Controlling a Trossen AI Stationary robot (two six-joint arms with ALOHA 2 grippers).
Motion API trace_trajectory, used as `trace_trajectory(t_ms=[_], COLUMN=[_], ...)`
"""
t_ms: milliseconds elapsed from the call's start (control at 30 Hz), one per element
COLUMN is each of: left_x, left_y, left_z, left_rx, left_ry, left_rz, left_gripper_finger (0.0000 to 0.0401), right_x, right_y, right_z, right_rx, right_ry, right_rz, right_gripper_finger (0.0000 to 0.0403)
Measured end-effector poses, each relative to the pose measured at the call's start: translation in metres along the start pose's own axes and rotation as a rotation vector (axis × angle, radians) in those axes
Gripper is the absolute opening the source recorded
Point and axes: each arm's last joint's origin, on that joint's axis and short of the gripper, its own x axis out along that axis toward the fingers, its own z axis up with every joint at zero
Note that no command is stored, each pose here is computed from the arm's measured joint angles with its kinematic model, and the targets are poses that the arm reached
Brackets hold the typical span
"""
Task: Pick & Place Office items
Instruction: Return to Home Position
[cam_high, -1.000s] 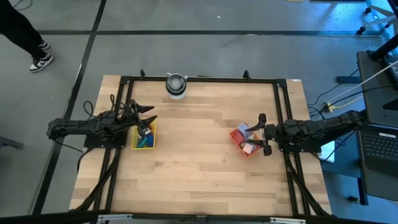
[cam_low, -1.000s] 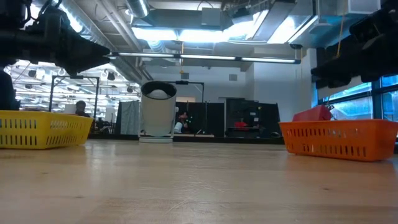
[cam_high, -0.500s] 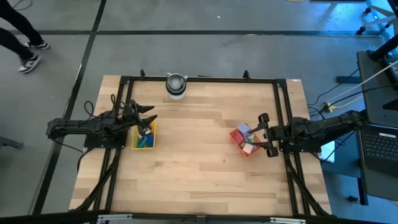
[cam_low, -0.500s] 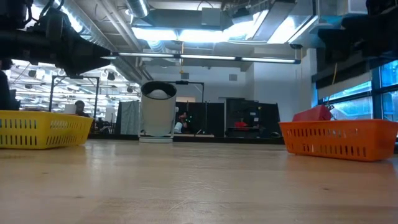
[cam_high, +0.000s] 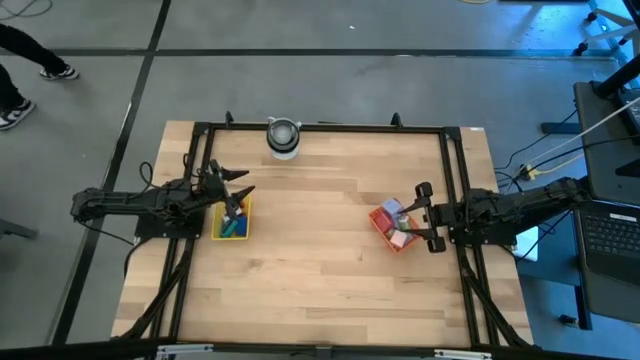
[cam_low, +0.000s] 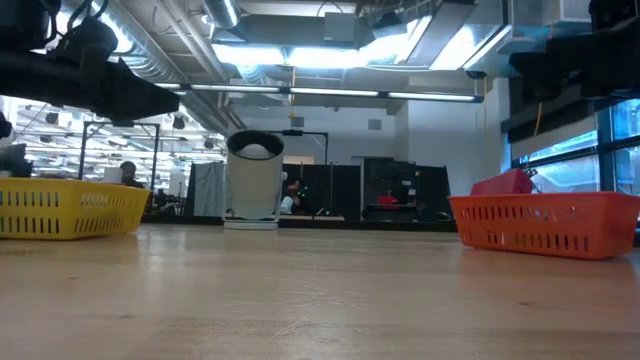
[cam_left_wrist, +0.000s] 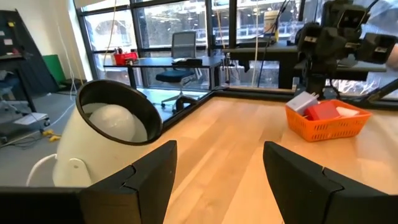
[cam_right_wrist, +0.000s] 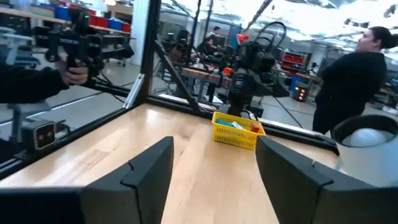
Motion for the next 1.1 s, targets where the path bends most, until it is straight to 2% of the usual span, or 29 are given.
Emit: trace_trajectory(t_ms=[233, 1100], left_x=[0.0001, 0.0], left_y=[0.0001, 0.0001], left_z=[0.0, 0.0], left_rx=[0.021, 0.013], left_ry=[0.001, 0.0], left_rz=[0.005, 0.005], left_gripper_finger=[0.0235, 0.0235], right_x=[-0.0002, -0.0002], right_y=[0.003, 0.0034], right_z=[0.0006, -0.0016], right_rx=[-0.066, -0.038], right_ry=[-0.023, 0.002], right_rz=[0.104, 0.106], right_gripper_finger=[0.0228, 0.0228])
